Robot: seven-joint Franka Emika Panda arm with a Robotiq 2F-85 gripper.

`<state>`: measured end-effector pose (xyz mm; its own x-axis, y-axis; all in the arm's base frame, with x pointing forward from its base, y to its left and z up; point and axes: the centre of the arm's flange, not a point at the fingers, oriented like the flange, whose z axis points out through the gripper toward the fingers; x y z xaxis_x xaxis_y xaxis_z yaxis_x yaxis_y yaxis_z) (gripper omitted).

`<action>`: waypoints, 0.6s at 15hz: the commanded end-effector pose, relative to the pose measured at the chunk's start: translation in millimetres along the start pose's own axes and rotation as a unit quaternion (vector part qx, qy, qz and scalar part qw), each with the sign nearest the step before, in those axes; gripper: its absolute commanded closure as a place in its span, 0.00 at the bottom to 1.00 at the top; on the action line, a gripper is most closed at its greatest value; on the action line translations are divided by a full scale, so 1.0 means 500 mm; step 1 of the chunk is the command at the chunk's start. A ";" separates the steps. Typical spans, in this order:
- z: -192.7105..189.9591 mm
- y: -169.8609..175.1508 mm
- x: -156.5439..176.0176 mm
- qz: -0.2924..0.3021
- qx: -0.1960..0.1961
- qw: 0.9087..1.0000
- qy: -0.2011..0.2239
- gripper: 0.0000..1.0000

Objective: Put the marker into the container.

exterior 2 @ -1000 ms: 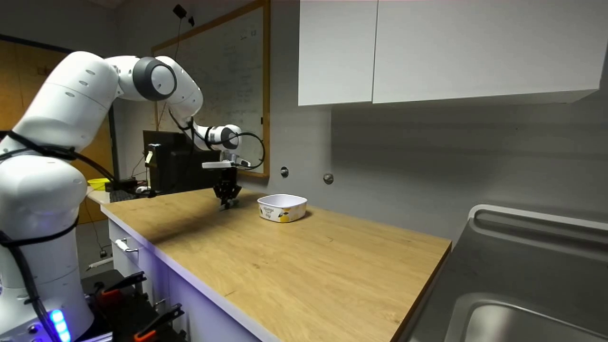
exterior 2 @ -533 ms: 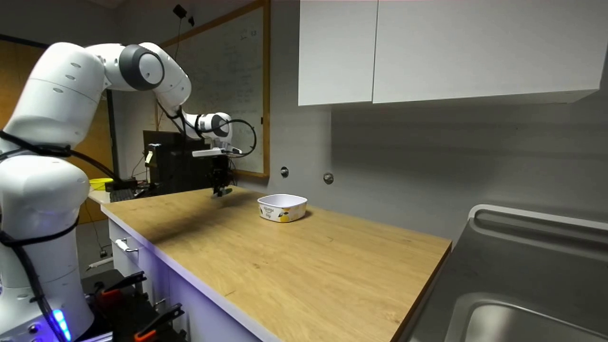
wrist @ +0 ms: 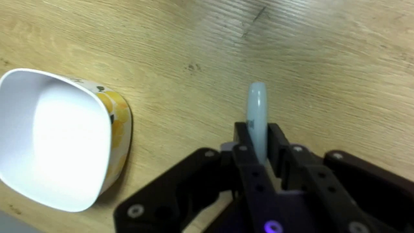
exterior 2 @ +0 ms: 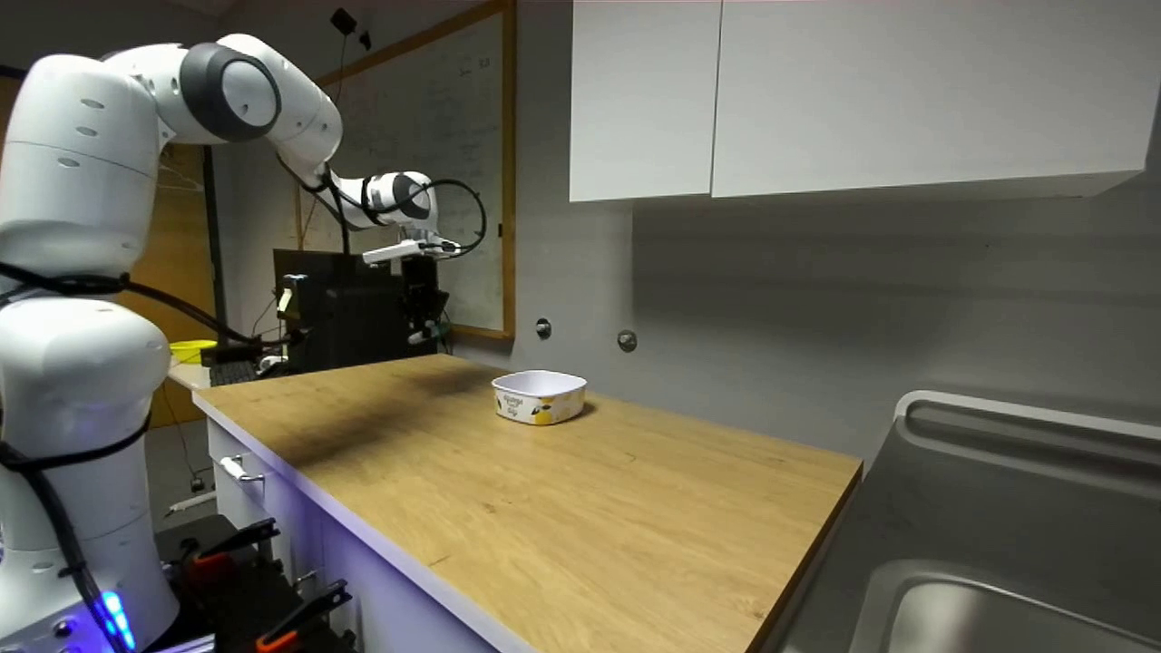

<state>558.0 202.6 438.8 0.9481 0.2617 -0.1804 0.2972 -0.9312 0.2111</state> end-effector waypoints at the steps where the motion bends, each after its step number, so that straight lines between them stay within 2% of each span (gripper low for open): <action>1: -0.037 0.078 0.011 0.027 -0.018 0.999 0.002 0.92; 9: -0.051 0.249 0.051 0.080 -0.020 0.997 -0.005 0.92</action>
<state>597.0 117.3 481.0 0.9829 0.1263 -0.1337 0.1581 -0.9518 0.2629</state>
